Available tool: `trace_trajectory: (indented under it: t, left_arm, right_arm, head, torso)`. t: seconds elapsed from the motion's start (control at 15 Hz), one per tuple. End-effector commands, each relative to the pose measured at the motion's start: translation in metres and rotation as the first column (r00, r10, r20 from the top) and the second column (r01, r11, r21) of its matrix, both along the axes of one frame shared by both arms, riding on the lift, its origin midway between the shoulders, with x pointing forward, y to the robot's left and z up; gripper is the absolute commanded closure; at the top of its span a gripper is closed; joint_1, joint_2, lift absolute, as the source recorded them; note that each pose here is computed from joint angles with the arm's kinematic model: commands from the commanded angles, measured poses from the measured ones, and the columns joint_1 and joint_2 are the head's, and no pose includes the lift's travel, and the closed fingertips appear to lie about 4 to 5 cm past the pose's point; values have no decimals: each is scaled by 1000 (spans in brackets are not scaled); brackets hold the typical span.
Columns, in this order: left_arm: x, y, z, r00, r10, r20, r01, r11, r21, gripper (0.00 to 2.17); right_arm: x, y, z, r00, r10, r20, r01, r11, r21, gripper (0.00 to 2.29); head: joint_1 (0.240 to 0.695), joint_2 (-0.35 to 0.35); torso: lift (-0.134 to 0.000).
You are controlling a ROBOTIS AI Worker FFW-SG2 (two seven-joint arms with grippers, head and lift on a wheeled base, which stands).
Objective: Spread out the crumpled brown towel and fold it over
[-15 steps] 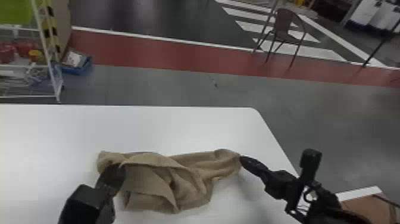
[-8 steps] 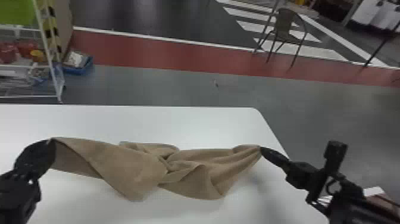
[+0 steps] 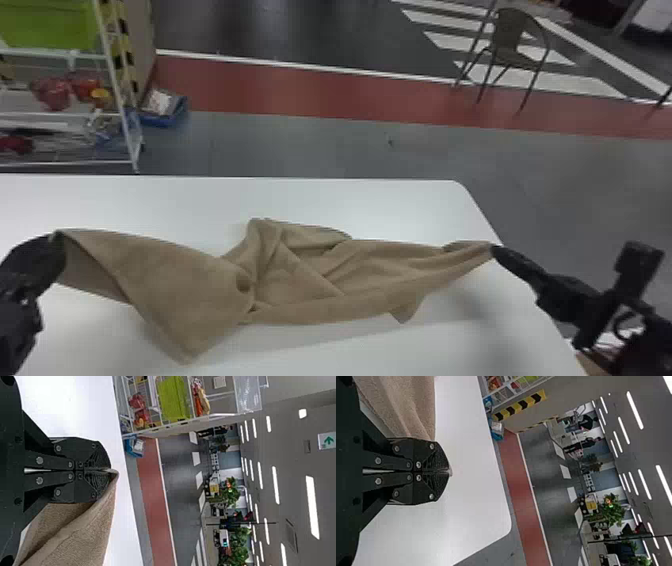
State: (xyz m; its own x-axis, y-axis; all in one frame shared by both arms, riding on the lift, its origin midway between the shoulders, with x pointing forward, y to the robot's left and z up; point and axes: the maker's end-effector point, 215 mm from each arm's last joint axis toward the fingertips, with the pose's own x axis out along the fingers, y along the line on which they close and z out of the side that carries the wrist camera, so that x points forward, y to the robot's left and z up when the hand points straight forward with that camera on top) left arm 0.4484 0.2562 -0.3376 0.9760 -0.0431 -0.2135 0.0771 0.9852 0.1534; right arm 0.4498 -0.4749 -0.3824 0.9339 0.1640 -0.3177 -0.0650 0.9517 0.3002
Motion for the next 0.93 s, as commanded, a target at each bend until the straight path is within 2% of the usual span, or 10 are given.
trace_trajectory:
  t: [0.0,0.27,0.33,0.4,0.53,0.6,0.67,0.73,0.8,0.87]
  left_arm:
    - [4,11,-6,1000,22,-16,-21,1000,15,1794]
    - [9,16,-28,995,59,-82,-59,998,10,1717]
    - [6,14,-33,994,64,-91,-64,998,6,1308]
    - [2,13,-37,993,65,-98,-65,998,6,1112]
    - [-2,6,-40,993,51,-102,-50,999,17,1204]
    - [-3,3,-41,993,49,-104,-47,999,22,1430]
    - [-3,2,-39,994,47,-99,-45,999,22,1433]
    - [-5,2,-41,993,48,-105,-46,999,23,1430]
    - [-6,3,-41,993,57,-106,-54,998,27,1200]
    - [-8,8,-42,992,71,-109,-67,997,40,380]
  right_arm:
    - [-9,-10,8,1000,-18,23,18,1000,13,1649]
    - [-18,-7,8,1000,-5,26,4,1000,16,1649]
    - [-19,-2,4,1000,8,21,-8,1000,11,1649]
    - [-17,1,3,1000,14,19,-14,1000,7,1649]
    - [-14,9,-2,1000,28,6,-28,1000,-4,1548]
    - [-12,12,-5,999,35,-2,-35,999,-14,1015]
    - [-13,11,-5,999,33,2,-33,999,-21,211]
    - [-14,11,-4,999,32,11,-32,999,-31,-2]
    - [-18,8,-6,1000,28,10,-28,999,-33,-2]
    - [-21,5,-6,1000,21,11,-21,999,-36,19]
  head:
    - [695,-267]
    - [695,-265]
    - [695,-262]
    - [695,-260]
    - [695,-256]
    - [695,-256]
    - [695,-255]
    - [695,-255]
    - [695,-255]
    - [695,-257]
  torso:
    - [-123]
    - [-123]
    - [-123]
    - [-123]
    - [-123]
    - [-123]
    - [-123]
    - [-123]
    - [-123]
    - [-123]
